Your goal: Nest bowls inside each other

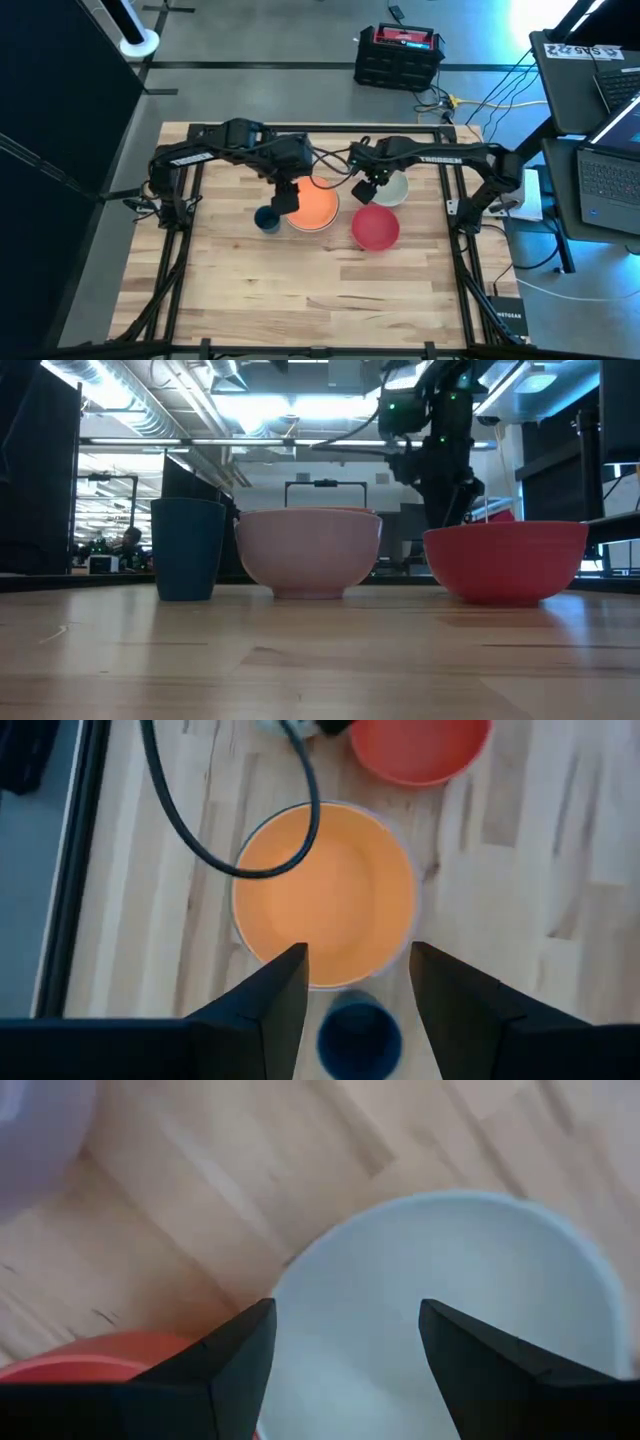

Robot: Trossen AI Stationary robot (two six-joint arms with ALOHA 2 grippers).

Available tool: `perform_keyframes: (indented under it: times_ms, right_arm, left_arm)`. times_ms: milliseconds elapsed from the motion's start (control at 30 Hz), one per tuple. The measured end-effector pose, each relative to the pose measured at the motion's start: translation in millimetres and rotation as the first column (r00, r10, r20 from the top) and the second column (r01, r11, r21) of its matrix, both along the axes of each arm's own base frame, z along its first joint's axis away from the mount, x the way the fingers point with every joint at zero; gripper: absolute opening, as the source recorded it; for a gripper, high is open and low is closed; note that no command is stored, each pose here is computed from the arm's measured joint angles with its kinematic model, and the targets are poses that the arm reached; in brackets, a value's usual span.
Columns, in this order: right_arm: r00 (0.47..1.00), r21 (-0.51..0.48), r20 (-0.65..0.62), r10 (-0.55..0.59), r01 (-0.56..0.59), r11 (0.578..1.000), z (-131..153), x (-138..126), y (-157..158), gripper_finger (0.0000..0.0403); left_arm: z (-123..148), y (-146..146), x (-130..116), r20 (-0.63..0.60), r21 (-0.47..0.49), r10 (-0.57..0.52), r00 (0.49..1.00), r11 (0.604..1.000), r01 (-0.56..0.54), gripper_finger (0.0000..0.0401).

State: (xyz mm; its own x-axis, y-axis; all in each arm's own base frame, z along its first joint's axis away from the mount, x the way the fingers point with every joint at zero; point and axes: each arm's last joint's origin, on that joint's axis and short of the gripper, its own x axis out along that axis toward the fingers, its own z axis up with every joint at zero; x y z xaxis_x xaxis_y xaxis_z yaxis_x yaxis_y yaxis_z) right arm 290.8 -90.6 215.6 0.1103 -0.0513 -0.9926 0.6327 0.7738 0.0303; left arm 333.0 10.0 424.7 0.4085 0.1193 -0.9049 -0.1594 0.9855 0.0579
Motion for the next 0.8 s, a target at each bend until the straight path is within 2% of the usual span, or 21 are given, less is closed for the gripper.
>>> perform_keyframes:
  times_ms: [433,467,500,567,600,800]
  right_arm:
    - [0.999,0.054,-0.051,0.013,-0.010,0.998,-42,21,-4,0.0142]
    - [0.998,0.058,-0.055,0.014,-0.011,0.998,-46,22,-4,0.0133]
    - [0.998,0.062,-0.056,0.020,-0.016,0.998,-48,23,-4,0.0106]
    - [0.998,0.058,-0.052,0.044,-0.041,0.997,-49,24,-4,0.0036]
    - [0.998,0.042,-0.034,0.056,-0.054,0.998,-48,26,-5,0.0019]
    - [0.998,0.011,-0.023,0.059,-0.059,0.998,-30,24,-5,0.0001]
  left_arm:
    - [8,-14,-8,0.030,-0.010,-0.014,0.999,1.000,0.014,0.0160]
    - [9,-15,-9,0.031,-0.011,-0.015,0.999,1.000,0.015,0.0160]
    - [9,-15,-9,0.031,-0.008,-0.021,0.999,1.000,0.021,0.0160]
    - [9,-15,-9,0.030,-0.005,-0.027,0.999,1.000,0.027,0.0160]
    - [9,-15,-9,0.031,-0.005,-0.028,0.999,1.000,0.028,0.0160]
    - [9,-15,-9,0.027,0.007,-0.052,0.998,0.999,0.052,0.0160]
